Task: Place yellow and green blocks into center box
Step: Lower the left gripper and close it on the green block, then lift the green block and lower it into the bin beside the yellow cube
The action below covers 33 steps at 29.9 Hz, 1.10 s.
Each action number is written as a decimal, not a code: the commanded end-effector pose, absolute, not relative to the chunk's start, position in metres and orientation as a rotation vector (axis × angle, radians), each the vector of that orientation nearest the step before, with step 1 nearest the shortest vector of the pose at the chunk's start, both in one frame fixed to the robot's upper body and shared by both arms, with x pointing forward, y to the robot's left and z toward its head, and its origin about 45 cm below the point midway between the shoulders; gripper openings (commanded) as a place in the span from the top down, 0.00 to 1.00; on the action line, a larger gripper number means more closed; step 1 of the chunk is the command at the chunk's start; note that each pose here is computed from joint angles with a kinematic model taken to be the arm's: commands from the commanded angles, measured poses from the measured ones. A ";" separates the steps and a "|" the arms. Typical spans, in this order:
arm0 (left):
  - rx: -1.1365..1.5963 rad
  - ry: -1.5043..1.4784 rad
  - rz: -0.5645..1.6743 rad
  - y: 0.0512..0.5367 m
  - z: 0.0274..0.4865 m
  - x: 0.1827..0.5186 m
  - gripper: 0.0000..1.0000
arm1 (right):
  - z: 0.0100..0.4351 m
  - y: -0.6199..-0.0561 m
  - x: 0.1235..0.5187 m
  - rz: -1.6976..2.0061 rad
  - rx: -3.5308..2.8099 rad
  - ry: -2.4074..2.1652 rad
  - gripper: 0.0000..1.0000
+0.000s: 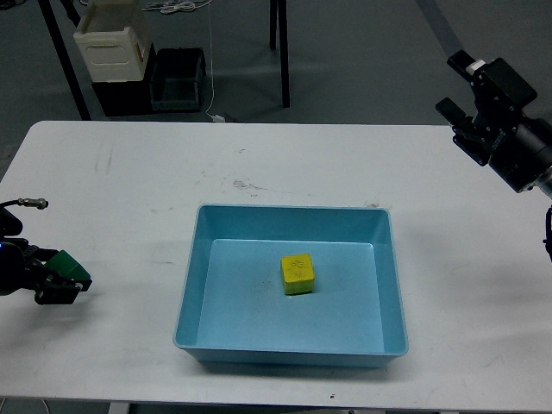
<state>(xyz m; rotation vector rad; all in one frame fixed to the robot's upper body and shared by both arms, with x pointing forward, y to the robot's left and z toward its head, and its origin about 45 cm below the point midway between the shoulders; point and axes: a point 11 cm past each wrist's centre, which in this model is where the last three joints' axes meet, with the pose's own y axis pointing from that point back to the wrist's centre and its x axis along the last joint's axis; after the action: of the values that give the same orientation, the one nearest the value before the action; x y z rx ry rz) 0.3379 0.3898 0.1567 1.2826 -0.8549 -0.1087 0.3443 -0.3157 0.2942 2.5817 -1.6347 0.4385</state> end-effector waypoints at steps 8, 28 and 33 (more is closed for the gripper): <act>1.259 -0.858 -0.110 0.381 0.153 0.338 0.18 | 0.294 -0.315 0.344 0.439 2.584 -1.632 0.01; 1.271 -0.906 -0.087 0.389 0.156 0.343 0.76 | 0.294 -0.316 0.344 0.444 2.573 -1.646 0.01; 1.254 -0.987 -0.014 0.379 0.193 0.372 0.80 | 0.295 -0.317 0.345 0.447 2.571 -1.649 0.01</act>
<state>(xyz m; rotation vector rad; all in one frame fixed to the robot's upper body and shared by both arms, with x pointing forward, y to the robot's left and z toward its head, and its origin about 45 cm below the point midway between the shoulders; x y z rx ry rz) 0.3533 0.3860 0.1683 1.2651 -0.9330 -0.0603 0.3445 -0.3163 0.2945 2.5732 -1.6463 0.4446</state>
